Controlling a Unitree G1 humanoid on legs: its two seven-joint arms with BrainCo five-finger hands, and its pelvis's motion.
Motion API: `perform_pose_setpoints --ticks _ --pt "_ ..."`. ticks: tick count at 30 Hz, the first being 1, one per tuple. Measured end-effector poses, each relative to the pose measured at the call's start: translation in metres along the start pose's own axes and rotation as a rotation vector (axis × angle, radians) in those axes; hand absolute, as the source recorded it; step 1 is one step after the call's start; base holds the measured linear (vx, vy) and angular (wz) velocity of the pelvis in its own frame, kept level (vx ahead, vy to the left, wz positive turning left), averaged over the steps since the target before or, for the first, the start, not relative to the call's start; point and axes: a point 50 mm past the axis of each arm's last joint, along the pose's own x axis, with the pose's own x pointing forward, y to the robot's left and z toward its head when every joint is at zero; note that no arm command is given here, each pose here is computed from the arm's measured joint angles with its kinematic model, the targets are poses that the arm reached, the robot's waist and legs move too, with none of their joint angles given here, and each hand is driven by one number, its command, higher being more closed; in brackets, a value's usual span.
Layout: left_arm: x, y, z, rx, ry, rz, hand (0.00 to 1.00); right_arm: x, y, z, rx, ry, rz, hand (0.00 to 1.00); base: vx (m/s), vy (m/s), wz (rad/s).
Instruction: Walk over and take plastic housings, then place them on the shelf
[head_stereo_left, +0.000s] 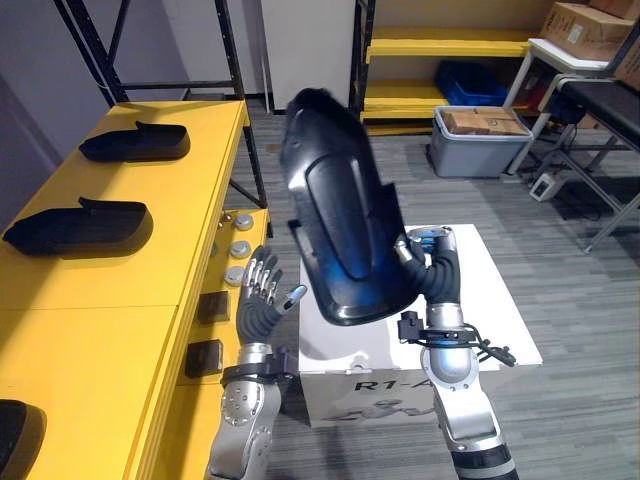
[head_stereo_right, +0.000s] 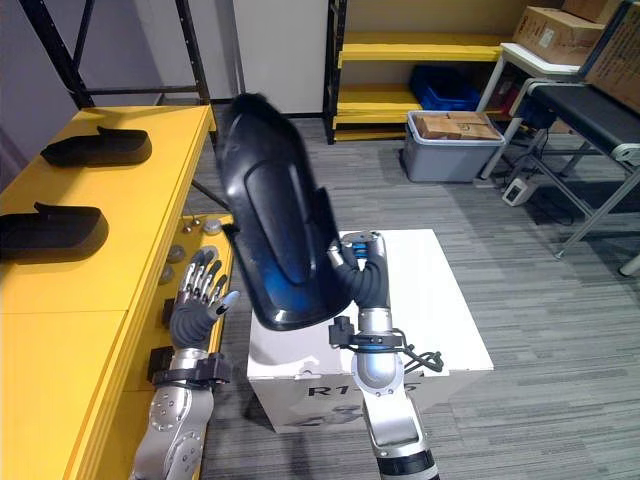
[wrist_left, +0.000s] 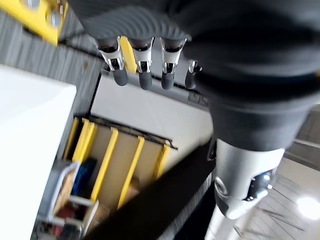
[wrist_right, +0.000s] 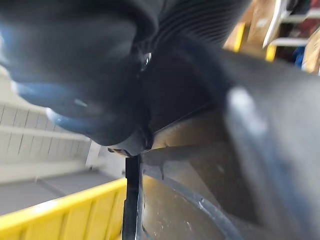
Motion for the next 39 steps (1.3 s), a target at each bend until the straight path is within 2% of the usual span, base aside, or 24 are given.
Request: perform_pose_setpoints --ticks 3,4,9,10,20,27,29,32,33,35,39 --pt "0.002 -0.01 -0.001 -0.044 0.008 -0.049 0.0 -0.002 0.011 0.001 -0.009 -0.007 0.068 1.0 0.0 0.0 0.0" --pt "0.002 -0.011 -0.001 -0.058 0.017 -0.061 1.0 -0.004 0.016 0.0 -0.014 -0.006 0.094 1.0 0.0 0.0 0.0" --pt "0.001 -0.009 -0.005 -0.048 0.049 -0.078 1.0 -0.007 0.02 -0.004 -0.028 0.003 0.14 1.0 0.0 0.0 0.0" --pt "0.0 -0.009 -0.005 -0.044 0.052 -0.081 1.0 -0.008 0.019 -0.005 -0.044 0.0 0.155 0.0 0.0 0.0 -0.03" --pt "0.0 0.0 -0.013 -0.023 0.1 -0.025 1.0 -0.016 0.023 -0.008 -0.058 -0.023 0.23 0.0 0.0 0.0 0.0" --pt "0.0 -0.004 -0.014 -0.025 0.114 -0.054 1.0 -0.011 0.008 0.001 0.059 -0.043 0.212 0.0 0.0 0.0 0.0" --pt "0.0 -0.007 -0.013 -0.015 0.109 -0.078 1.0 -0.007 -0.008 0.009 0.101 -0.071 0.153 0.0 0.0 0.0 0.0" --pt "-0.002 -0.007 -0.012 -0.002 0.096 -0.088 1.0 -0.003 -0.058 0.019 0.18 -0.117 -0.096 0.0 0.0 0.0 -0.03" --pt "-0.002 -0.006 -0.011 0.001 0.093 -0.082 1.0 -0.003 -0.064 0.019 0.18 -0.121 -0.122 0.0 0.0 0.0 -0.05" --pt "-0.005 0.009 -0.008 0.029 0.081 -0.014 1.0 -0.01 -0.102 0.015 0.168 -0.124 -0.29 0.0 0.0 0.0 -0.04" --pt "-0.012 0.026 -0.002 0.043 0.068 0.064 1.0 -0.038 -0.14 0.001 0.089 -0.035 -0.456 0.0 0.0 0.0 -0.05"
